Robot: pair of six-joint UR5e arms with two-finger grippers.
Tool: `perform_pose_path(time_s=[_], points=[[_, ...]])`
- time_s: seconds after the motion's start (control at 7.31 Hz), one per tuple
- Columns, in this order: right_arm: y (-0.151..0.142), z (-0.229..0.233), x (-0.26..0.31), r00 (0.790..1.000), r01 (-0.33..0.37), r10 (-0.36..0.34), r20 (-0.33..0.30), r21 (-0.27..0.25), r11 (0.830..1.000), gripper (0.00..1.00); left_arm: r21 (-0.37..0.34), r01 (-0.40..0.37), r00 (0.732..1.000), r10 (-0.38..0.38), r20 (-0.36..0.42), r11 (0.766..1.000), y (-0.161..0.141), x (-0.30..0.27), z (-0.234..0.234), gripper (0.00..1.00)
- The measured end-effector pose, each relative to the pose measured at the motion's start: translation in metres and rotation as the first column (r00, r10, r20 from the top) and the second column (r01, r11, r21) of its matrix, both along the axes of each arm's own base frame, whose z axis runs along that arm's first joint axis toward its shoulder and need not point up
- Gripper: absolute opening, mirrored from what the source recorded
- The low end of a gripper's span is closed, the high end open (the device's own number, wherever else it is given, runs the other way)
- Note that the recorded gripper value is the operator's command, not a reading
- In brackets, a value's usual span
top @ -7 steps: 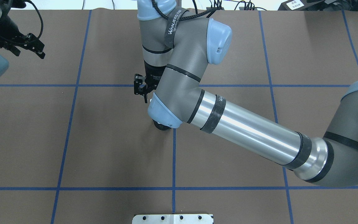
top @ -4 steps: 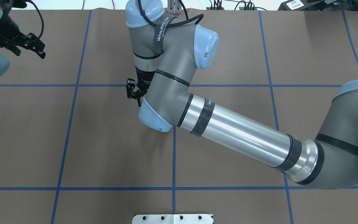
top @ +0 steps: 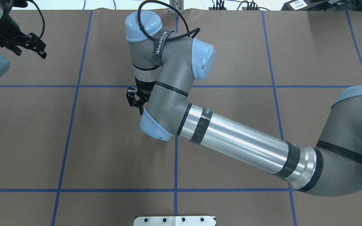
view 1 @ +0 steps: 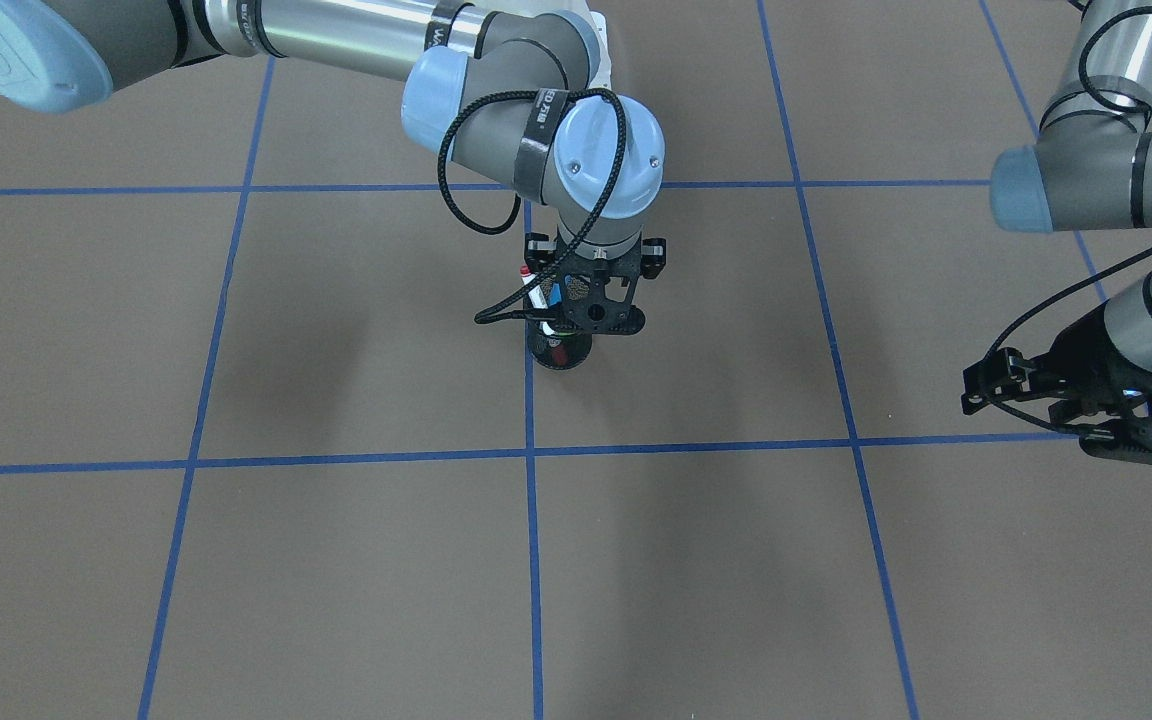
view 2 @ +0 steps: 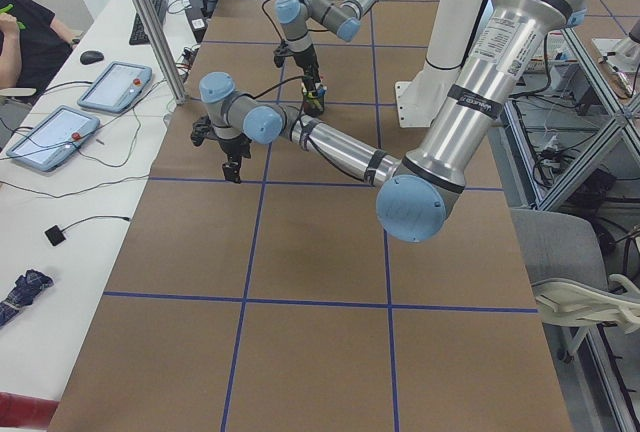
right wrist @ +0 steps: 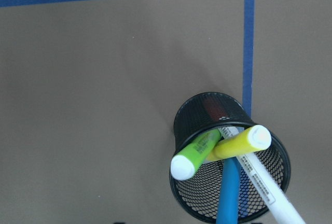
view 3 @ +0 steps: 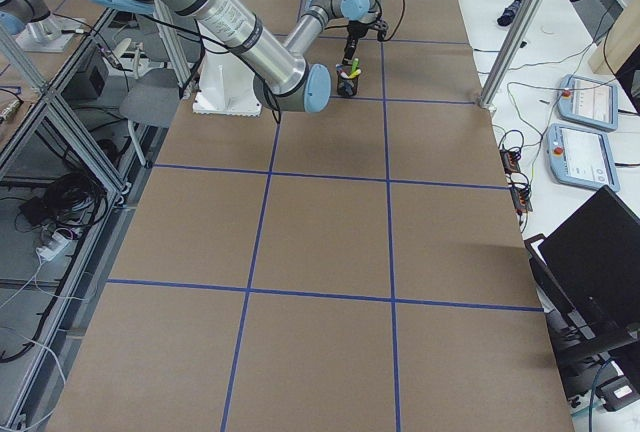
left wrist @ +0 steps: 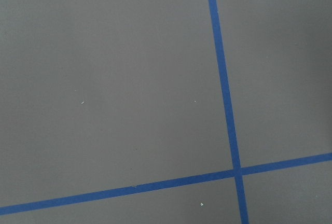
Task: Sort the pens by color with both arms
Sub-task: 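Lower the right gripper and grasp the blue marker in the cup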
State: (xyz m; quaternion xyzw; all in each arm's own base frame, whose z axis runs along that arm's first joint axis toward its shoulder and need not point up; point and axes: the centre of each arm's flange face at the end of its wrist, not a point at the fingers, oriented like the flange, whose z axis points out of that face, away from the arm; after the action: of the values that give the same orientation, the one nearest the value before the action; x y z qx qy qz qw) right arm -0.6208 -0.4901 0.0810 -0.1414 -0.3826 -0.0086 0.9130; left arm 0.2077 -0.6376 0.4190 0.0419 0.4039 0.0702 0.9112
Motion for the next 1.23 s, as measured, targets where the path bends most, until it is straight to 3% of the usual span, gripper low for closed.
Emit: perform_pose_path(time_s=[0.55,0.68,1.23], points=[[0.001,0.017,-0.002,1.0,-0.004,0.004,-0.021,-0.024,1.0,0.7,-0.002,0.003,1.0,-0.003,-0.001,1.0,0.0,0.0,-0.001,0.99],[0.001,0.02,-0.002,1.0,-0.004,0.003,-0.024,-0.026,1.0,0.59,-0.003,0.004,1.0,-0.004,-0.001,1.0,0.0,0.0,-0.001,0.99],[0.004,0.025,0.001,1.0,-0.002,0.001,-0.02,-0.028,1.0,0.47,-0.005,0.005,1.0,-0.005,0.0,1.0,0.0,0.0,0.0,0.99]])
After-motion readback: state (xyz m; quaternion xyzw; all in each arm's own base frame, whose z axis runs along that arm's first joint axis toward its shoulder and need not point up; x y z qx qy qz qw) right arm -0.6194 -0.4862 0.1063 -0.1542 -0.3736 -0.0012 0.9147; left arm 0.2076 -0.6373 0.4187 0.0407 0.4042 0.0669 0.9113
